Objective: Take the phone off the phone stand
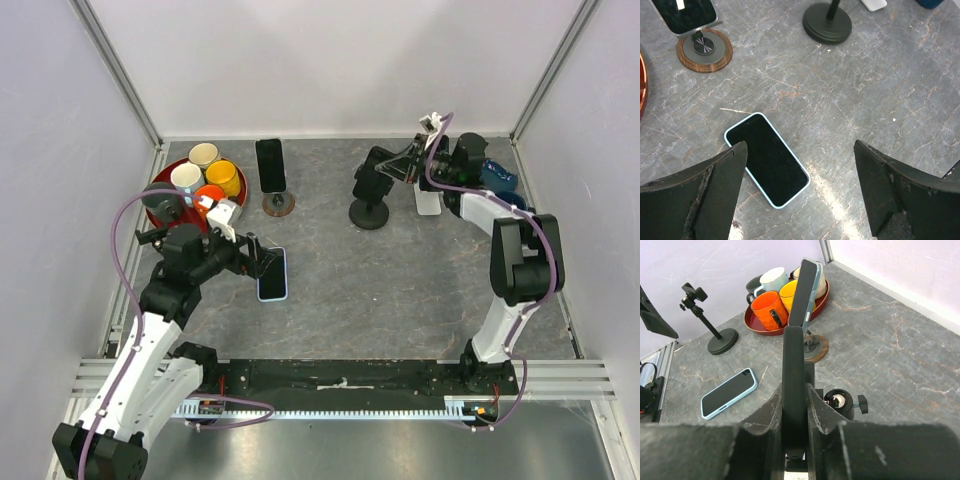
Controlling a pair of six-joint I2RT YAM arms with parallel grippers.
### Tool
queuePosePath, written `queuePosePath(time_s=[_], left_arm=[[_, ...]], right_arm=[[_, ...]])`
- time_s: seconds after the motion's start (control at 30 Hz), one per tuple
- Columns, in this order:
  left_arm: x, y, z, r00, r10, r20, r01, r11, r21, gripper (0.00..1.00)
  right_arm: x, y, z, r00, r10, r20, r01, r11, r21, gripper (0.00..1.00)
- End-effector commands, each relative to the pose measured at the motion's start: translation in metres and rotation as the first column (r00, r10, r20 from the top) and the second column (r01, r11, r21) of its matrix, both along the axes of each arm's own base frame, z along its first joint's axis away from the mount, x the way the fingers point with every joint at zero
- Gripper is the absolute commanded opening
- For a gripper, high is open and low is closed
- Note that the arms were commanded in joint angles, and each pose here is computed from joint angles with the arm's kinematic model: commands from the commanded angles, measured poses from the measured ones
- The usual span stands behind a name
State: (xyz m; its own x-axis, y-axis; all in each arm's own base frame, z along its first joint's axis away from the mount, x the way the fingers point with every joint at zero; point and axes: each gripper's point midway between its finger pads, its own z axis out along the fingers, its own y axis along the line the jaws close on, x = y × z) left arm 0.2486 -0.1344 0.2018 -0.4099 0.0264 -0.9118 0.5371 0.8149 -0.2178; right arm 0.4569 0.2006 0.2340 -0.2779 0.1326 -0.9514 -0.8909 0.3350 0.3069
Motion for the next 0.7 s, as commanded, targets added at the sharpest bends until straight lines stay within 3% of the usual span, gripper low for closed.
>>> queuePosePath(time_s=[0.0, 0.13, 0.27, 0.33, 0.37, 0.4, 0.57, 0.67], left_arm=[[0.001, 0.003, 0.015, 0.997, 0.008, 0.081, -0.009, 1.000, 0.010, 0.93], [-0.002, 0.006, 0.017, 0.995, 0.019, 0.097, -0.020, 1.000, 0.003, 0.93], [-0.003, 0.008, 0.019, 0.994, 0.038, 0.107, -0.039, 0.999, 0.001, 0.93], [-0.004, 0.009, 0.019, 0.993, 0.041, 0.111, -0.041, 0.999, -0.003, 0.93], [-0.004, 0.010, 0.020, 0.993, 0.045, 0.113, -0.045, 0.999, -0.002, 0.93], [-0.005, 0.010, 0.020, 0.992, 0.048, 0.116, -0.048, 0.999, -0.002, 0.93], [-0.005, 0.014, 0.021, 0.990, 0.070, 0.123, -0.071, 0.997, 0.000, 0.93], [-0.005, 0.016, 0.021, 0.989, 0.079, 0.125, -0.080, 0.997, 0.002, 0.93]], right_arm=[[-0.036, 0.007, 0.064, 0.984, -0.024, 0.176, 0.017, 0.999, 0.036, 0.00], [-0.058, 0.022, 0.085, 0.964, -0.143, 0.222, 0.136, 0.990, 0.045, 0.00], [-0.069, 0.040, 0.077, 0.918, -0.343, 0.201, 0.342, 0.939, 0.040, 0.00], [-0.088, 0.058, 0.088, 0.906, -0.376, 0.195, 0.367, 0.926, 0.085, 0.00], [-0.083, 0.051, 0.079, 0.861, -0.481, 0.164, 0.473, 0.877, 0.088, 0.00], [-0.099, 0.065, 0.084, 0.863, -0.472, 0.180, 0.462, 0.881, 0.099, 0.00], [-0.119, 0.071, 0.071, 0.737, -0.669, 0.094, 0.659, 0.743, 0.119, 0.00], [-0.134, 0.081, 0.062, 0.702, -0.706, 0.092, 0.699, 0.708, 0.103, 0.00]])
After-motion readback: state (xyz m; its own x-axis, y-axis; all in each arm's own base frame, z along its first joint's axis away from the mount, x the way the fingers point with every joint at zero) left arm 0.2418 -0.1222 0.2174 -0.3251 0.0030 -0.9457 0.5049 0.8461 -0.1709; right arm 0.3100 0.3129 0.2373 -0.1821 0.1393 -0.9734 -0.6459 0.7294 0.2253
